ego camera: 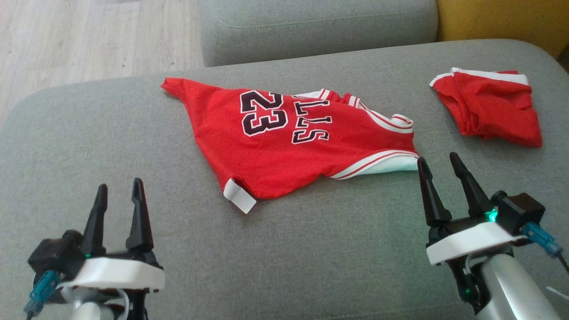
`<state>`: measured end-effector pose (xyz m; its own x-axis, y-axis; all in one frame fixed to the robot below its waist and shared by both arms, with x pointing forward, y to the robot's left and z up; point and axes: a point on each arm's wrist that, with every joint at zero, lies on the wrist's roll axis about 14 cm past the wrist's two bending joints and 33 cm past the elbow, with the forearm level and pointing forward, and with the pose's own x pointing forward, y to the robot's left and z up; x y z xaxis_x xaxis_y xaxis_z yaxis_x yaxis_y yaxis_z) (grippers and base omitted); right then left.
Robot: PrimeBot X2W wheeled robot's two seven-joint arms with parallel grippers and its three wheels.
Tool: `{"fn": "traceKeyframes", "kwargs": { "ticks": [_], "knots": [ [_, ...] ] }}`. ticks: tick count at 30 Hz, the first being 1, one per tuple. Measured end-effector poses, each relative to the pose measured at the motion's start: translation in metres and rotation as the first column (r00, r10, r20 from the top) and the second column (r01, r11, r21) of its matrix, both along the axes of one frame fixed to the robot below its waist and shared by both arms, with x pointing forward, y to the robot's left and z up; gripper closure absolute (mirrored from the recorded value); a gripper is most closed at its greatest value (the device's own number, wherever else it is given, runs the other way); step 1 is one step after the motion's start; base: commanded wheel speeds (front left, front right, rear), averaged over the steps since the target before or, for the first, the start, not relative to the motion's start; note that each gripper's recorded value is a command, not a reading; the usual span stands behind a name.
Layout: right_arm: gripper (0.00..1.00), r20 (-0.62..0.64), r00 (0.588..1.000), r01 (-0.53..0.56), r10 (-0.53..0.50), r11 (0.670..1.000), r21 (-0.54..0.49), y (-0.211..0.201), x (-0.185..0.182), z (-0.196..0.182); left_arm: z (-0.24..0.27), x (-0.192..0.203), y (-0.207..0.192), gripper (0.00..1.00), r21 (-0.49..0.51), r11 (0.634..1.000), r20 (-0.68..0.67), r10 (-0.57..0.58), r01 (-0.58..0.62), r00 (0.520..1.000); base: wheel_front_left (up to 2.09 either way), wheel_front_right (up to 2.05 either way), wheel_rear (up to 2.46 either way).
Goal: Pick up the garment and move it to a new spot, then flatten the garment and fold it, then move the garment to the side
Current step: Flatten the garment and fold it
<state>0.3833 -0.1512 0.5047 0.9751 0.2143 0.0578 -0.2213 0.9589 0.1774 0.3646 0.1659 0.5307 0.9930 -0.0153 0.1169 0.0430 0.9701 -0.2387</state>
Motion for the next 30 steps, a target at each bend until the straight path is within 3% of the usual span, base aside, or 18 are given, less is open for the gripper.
{"fn": "traceKeyframes", "kwargs": {
  "ticks": [11, 17, 23, 30],
  "knots": [
    [0.0, -0.229, 0.973, -0.021, 0.01, 0.999, -0.042, -0.005, 0.015, -0.043, -0.017, 0.003, -0.006, 0.0, -0.01, 1.0, -0.034, -0.022, 0.022, 0.999, 0.0, 0.0, 0.0],
    [0.0, -0.45, 0.893, -0.02, -0.008, 0.998, -0.059, -0.014, 0.039, -0.078, -0.025, 0.006, -0.002, 0.0, -0.011, 1.0, -0.055, -0.016, 0.015, 0.998, 0.0, 0.0, 0.0],
    [0.0, -0.633, 0.773, 0.007, -0.037, 0.999, -0.051, -0.025, 0.043, -0.121, -0.037, 0.007, 0.012, 0.0, 0.001, 1.0, -0.087, 0.023, -0.023, 0.996, 0.0, 0.0, 0.0],
    [0.0, -0.656, 0.754, 0.023, -0.024, 1.0, -0.011, -0.016, 0.065, -0.132, -0.045, 0.008, 0.028, 0.0, 0.008, 0.998, -0.109, 0.067, -0.066, 0.992, 0.0, 0.0, 0.0]
  ]
}}
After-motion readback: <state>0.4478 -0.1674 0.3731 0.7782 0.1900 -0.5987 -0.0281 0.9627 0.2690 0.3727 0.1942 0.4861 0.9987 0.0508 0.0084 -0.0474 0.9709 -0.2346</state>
